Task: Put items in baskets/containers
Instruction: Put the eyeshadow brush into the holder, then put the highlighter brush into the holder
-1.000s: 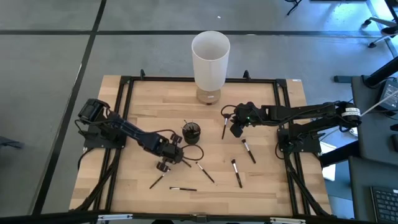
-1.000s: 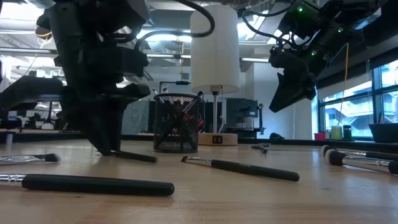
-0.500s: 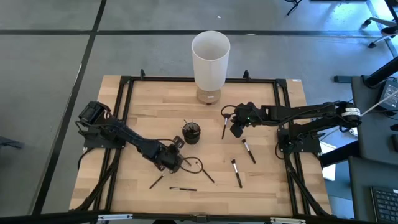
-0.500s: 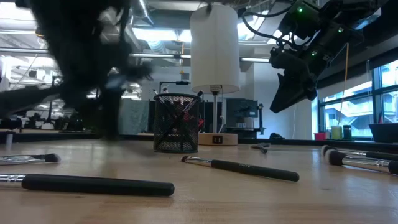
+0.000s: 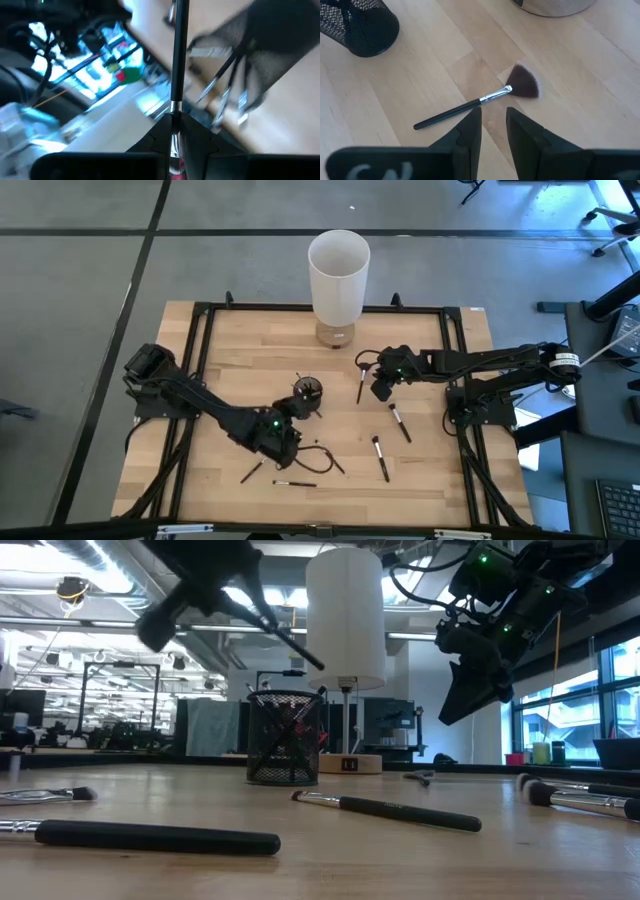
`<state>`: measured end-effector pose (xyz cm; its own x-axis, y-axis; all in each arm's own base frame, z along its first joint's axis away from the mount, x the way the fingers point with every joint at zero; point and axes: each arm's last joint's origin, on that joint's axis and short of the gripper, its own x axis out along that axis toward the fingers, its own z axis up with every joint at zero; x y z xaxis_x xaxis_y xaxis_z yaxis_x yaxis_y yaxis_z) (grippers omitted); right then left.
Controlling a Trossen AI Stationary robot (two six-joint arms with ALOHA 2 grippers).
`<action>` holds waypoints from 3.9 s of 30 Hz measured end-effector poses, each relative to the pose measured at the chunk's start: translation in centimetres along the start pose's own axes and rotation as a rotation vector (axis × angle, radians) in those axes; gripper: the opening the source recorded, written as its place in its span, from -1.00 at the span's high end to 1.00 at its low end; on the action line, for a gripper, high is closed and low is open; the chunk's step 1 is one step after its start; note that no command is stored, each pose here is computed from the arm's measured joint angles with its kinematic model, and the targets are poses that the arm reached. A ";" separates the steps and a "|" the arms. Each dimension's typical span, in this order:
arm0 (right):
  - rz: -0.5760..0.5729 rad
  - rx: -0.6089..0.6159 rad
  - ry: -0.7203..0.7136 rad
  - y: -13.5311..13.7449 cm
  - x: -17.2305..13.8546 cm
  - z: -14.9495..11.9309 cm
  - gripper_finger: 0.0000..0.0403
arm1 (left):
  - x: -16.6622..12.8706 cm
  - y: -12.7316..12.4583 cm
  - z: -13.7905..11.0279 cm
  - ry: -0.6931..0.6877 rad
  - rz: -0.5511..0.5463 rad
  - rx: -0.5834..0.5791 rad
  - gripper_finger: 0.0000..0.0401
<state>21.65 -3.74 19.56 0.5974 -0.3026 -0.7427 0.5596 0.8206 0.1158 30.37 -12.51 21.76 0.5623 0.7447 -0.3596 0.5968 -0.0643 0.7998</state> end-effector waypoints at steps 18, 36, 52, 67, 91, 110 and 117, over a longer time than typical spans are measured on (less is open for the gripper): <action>0.000 -0.012 0.000 0.0 0.0 0.0 0.55 | 4.4 -0.3 -3.2 0.171 -0.139 0.267 0.87; 0.000 -0.010 0.000 0.0 0.0 0.0 0.55 | 4.4 -0.4 -3.1 0.134 -0.157 0.285 0.52; 0.015 0.066 -0.054 0.2 0.0 0.5 0.55 | 4.4 -0.6 -2.9 0.112 -0.203 -0.616 0.38; -0.042 0.541 -0.080 -0.1 1.0 0.7 0.55 | 1.7 0.0 -5.3 0.076 -0.333 -1.065 0.47; -0.156 0.548 0.417 -0.2 5.7 5.8 0.25 | 1.8 -9.1 -9.9 -0.262 -0.265 -1.850 0.30; -0.180 0.593 0.710 0.3 12.7 4.7 0.33 | 1.5 -12.2 -9.1 -0.338 -0.267 -1.853 0.30; -0.215 0.542 0.765 0.7 12.5 3.9 0.76 | 1.3 -12.3 -8.9 -0.349 -0.267 -1.845 0.33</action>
<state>31.76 -8.83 12.98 0.0219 0.1356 -0.9905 0.9174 0.3912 0.0738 18.66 -4.87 15.80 0.7872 0.4494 -0.4223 -0.4643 0.8826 0.0737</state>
